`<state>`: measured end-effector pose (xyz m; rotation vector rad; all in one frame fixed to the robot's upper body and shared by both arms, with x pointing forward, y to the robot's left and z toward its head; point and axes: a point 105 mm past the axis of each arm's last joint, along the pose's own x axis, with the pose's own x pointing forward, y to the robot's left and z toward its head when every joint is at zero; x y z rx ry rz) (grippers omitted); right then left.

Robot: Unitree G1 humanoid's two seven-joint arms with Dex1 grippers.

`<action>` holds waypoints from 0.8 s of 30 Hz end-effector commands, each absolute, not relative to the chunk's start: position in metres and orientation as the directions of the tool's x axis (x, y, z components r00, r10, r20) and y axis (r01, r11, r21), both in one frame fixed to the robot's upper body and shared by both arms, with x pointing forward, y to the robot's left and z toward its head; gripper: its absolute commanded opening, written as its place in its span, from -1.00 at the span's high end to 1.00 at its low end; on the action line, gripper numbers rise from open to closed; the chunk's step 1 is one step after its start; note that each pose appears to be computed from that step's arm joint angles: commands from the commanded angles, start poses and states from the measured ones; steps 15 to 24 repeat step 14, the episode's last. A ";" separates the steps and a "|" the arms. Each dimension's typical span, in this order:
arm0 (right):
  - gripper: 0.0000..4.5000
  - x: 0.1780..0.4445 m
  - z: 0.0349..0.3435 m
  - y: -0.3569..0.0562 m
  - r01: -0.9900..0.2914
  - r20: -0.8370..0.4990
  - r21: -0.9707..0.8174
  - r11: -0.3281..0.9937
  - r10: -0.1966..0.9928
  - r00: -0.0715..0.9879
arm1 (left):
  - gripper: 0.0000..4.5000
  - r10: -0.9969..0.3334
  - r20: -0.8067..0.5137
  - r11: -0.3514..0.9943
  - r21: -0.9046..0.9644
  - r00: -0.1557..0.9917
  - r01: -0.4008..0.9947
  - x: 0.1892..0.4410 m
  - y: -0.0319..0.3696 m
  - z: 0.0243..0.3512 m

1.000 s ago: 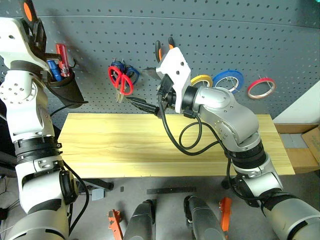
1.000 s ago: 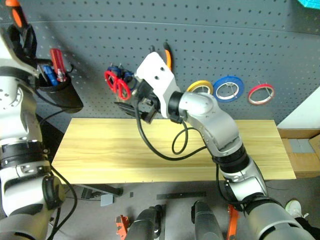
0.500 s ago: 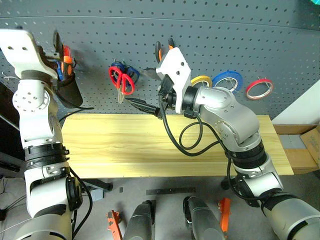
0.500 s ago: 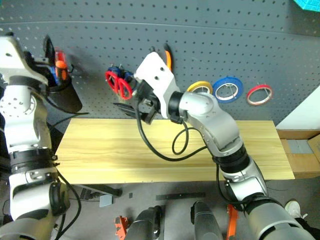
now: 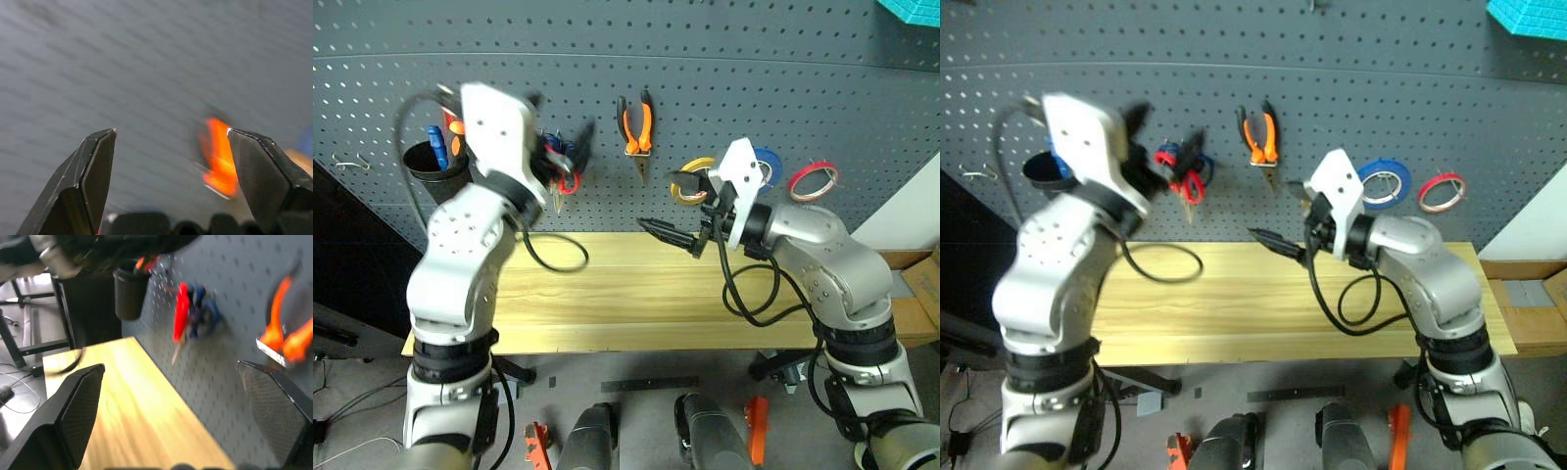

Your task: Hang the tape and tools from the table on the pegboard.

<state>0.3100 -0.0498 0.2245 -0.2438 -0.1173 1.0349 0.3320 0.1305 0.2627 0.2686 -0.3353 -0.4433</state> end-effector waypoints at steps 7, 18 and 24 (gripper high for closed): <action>-1.00 0.329 0.144 -0.108 -0.565 0.035 -0.226 0.793 0.587 0.809 | -0.72 -0.458 -0.048 0.842 0.295 0.888 0.451 0.314 0.154 0.135; -1.00 0.347 0.083 -0.167 -0.328 -0.028 -0.218 0.919 0.330 0.944 | -0.72 -0.144 -0.072 0.968 0.199 0.987 0.155 0.324 0.215 0.075; -1.00 0.347 0.083 -0.167 -0.328 -0.028 -0.218 0.919 0.330 0.944 | -0.72 -0.144 -0.072 0.968 0.199 0.987 0.155 0.324 0.215 0.075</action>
